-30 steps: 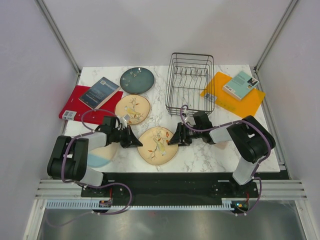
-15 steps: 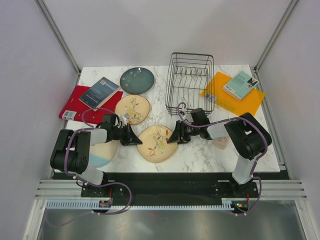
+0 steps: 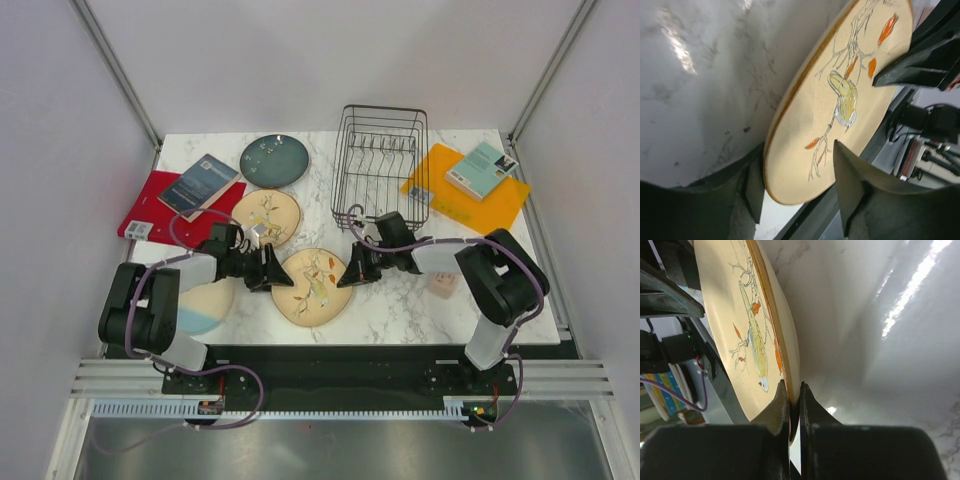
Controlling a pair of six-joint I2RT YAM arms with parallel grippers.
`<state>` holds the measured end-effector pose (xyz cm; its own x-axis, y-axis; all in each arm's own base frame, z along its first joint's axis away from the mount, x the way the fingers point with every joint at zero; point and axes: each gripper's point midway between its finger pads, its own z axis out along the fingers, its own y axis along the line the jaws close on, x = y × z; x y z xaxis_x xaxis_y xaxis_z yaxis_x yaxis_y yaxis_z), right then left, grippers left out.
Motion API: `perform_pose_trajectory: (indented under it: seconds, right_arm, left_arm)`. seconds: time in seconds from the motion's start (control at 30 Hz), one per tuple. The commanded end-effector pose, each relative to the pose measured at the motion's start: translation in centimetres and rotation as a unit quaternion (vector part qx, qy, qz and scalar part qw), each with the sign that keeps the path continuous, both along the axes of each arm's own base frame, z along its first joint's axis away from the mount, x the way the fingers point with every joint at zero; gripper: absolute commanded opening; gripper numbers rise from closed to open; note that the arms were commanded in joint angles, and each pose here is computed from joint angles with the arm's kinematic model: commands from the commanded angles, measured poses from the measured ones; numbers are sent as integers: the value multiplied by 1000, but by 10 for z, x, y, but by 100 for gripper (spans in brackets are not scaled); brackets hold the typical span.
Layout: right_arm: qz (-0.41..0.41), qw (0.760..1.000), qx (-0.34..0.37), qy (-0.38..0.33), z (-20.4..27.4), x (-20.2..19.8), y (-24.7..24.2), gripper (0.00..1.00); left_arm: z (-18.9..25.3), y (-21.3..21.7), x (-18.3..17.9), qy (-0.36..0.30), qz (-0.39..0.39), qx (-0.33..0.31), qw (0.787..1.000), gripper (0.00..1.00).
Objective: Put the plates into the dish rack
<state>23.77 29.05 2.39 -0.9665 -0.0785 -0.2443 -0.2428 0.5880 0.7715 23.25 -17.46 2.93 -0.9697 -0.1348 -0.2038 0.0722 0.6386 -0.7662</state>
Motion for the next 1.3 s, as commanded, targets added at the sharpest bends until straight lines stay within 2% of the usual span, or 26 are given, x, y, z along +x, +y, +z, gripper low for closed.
perform_pose_trajectory:
  seconds: [0.0, 0.1, 0.13, 0.17, 0.23, 0.27, 0.33, 0.4, 0.5, 0.57, 0.7, 0.77, 0.87, 0.9, 0.97, 1.0, 1.1, 1.23, 1.27]
  right_arm:
    - [108, 990, -5, -89, 44, -15, 3, 0]
    - [138, 984, -17, -111, 58, -22, -13, 0]
    - [143, 980, -10, -136, 74, -16, -13, 0]
    - [149, 980, -17, -129, 79, -21, -18, 0]
    - [164, 970, -5, -181, 112, -11, -16, 0]
    - [166, 970, -10, -179, 119, -12, -19, 0]
    - [162, 962, -2, -221, 152, 5, -18, 0]
    - [146, 962, -2, -232, 172, 17, -21, 0]
    - [86, 957, 1, -276, 217, 62, -31, 0]
    - [17, 952, -1, -305, 250, 106, -49, 0]
    - [-102, 930, -42, -350, 284, 178, -95, 0]
    - [-165, 908, -73, -377, 301, 214, -120, 0]
    - [-238, 870, -103, -420, 330, 245, -143, 0]
    - [-302, 844, -144, -419, 332, 259, -165, 0]
    - [-377, 803, -179, -425, 347, 271, -187, 0]
    - [-434, 764, -225, -421, 349, 276, -208, 0]
    - [-488, 713, -256, -433, 366, 283, -231, 0]
    - [-531, 667, -298, -429, 370, 287, -254, 0]
    - [-533, 663, -303, -430, 370, 288, -256, 0]
  left_arm:
    - [50, -7, 9, -86, -73, -1, 994, 65]
    - [86, 10, 17, -163, -72, 21, 984, 68]
    - [103, 13, 24, -199, -67, 26, 977, 71]
    - [121, 18, 29, -240, -62, 38, 968, 72]
    - [145, 24, 41, -297, -59, 60, 951, 74]
    - [151, 28, 47, -312, -53, 74, 946, 74]
    - [167, 32, 59, -341, -48, 87, 935, 75]
    - [168, 39, 72, -345, -35, 109, 932, 76]
    - [181, 57, 97, -364, 16, 143, 920, 76]
    - [189, 62, 108, -389, 33, 149, 908, 76]
    - [187, 59, 115, -384, 49, 133, 913, 75]
    - [182, 55, 113, -371, 50, 119, 920, 75]
    - [176, 52, 110, -354, 68, 98, 927, 75]
    - [172, 51, 109, -353, 71, 95, 928, 75]
    - [171, 50, 107, -348, 78, 89, 930, 75]
    - [167, 50, 106, -345, 81, 88, 931, 75]
    - [164, 49, 101, -339, 85, 83, 933, 75]
    - [157, 48, 96, -331, 82, 81, 937, 75]
    - [156, 47, 95, -328, 82, 79, 938, 75]
